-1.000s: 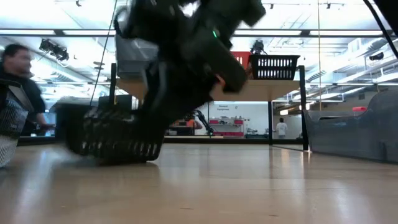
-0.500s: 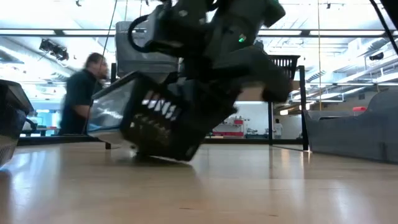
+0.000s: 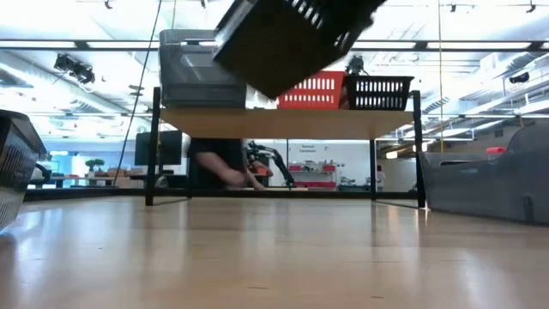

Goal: Stack baskets on shelf by color
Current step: Stack the top black bin on the black bin on the shelf

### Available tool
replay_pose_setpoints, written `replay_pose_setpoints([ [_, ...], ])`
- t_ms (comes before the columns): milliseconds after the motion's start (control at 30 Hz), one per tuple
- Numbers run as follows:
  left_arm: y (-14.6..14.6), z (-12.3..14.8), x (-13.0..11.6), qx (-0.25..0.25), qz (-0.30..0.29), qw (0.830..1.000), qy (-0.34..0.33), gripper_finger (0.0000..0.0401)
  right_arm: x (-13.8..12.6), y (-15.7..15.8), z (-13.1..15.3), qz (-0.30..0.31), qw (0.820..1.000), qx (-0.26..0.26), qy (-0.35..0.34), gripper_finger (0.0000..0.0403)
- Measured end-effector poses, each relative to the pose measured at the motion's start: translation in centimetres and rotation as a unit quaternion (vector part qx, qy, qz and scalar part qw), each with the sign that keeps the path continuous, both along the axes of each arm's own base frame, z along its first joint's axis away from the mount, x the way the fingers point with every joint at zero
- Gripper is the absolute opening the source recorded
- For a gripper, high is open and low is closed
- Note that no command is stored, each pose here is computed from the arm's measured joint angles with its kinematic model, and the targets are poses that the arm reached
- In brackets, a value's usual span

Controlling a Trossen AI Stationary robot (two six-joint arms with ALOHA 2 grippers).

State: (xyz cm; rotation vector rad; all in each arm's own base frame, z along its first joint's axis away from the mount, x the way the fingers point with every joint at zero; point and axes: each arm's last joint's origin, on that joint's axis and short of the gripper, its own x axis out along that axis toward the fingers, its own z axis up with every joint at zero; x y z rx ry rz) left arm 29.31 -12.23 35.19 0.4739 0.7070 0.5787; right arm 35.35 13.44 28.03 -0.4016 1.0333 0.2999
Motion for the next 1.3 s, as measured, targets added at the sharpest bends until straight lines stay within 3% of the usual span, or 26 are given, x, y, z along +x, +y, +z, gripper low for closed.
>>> replay_pose_setpoints([
  [333,0.0,0.0,0.0,-0.001,0.001,1.0,-0.001,0.0015,-7.0,-6.8,9.0,-0.116,0.987,-0.081,-0.081,0.0011],
  [567,0.0,0.0,0.0,-0.001,0.001,1.0,-0.001,0.0015,-10.3,-12.2,11.4,-0.22,0.969,-0.075,-0.086,0.0012],
  [733,0.0,0.0,0.0,-0.001,0.001,1.0,-0.001,0.001,-11.0,-14.4,11.0,-0.266,0.962,-0.035,-0.043,0.0012],
  [900,0.0,0.0,0.0,-0.001,0.001,1.0,-0.001,0.0019,-10.3,-14.9,9.2,-0.273,0.962,0.001,0.005,0.0012],
  [1300,0.0,0.0,0.0,-0.002,0.001,1.0,-0.002,0.0021,-10.3,-15.2,4.3,-0.287,0.954,-0.012,0.088,0.0012],
])
